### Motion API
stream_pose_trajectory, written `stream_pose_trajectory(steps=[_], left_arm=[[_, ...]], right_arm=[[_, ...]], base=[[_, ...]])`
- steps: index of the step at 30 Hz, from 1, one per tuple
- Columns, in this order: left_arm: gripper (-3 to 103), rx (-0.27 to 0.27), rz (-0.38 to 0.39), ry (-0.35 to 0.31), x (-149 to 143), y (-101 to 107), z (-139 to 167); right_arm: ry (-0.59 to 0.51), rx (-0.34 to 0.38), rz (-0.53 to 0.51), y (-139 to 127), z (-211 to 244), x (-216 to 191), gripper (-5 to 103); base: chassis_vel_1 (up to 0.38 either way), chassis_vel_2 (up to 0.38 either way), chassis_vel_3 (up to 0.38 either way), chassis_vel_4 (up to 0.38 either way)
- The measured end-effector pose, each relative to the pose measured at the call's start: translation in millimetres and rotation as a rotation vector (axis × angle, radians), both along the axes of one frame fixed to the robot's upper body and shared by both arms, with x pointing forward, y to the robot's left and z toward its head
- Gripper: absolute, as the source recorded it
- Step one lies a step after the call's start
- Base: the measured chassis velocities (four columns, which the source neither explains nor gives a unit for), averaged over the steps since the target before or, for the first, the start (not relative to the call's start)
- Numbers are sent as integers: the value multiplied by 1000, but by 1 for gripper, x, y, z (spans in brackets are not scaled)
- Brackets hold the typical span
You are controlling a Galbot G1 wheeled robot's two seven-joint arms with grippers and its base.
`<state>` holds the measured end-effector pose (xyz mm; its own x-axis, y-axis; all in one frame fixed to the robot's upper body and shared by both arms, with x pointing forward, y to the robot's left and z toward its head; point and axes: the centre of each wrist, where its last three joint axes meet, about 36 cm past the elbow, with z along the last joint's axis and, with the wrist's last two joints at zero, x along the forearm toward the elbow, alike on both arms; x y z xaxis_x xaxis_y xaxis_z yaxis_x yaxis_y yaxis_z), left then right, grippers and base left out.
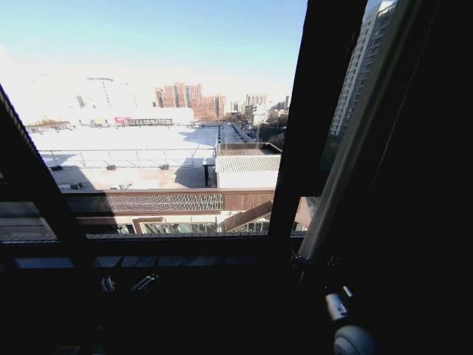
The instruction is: Open the curtains by pulling them apart, changing their state from closed to fully open.
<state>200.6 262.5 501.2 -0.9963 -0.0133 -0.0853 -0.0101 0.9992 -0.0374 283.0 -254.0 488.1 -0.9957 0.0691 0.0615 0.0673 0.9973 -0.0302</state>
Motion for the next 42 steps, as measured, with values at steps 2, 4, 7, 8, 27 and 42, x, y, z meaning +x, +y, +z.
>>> stream_pose_trajectory(steps=[2,4,7,8,27,42], left_arm=[[100,0,0,0,0,0,0],[100,0,0,-1,0,0,0],[100,0,0,-1,0,0,0],[100,1,0,-1,0,0,0],[100,2,-13,0,0,-2,0],[100,27,-10,28,-5,-2,-3]], right_arm=[[0,2,0,0,0,0,100],[0,2,0,0,0,0,100],[-2,3,0,0,1,0,100],[-1,10,1,0,1,0,100],[43,-20,-246,-28,-16,46,100],[73,-51,-397,-74,-48,141,100]], base=[[-62,95,54,-91],[-128,126,77,-107],[-142,114,129,-113],[-239,91,180,-81],[-84,23,78,-23],[0,0,0,0]])
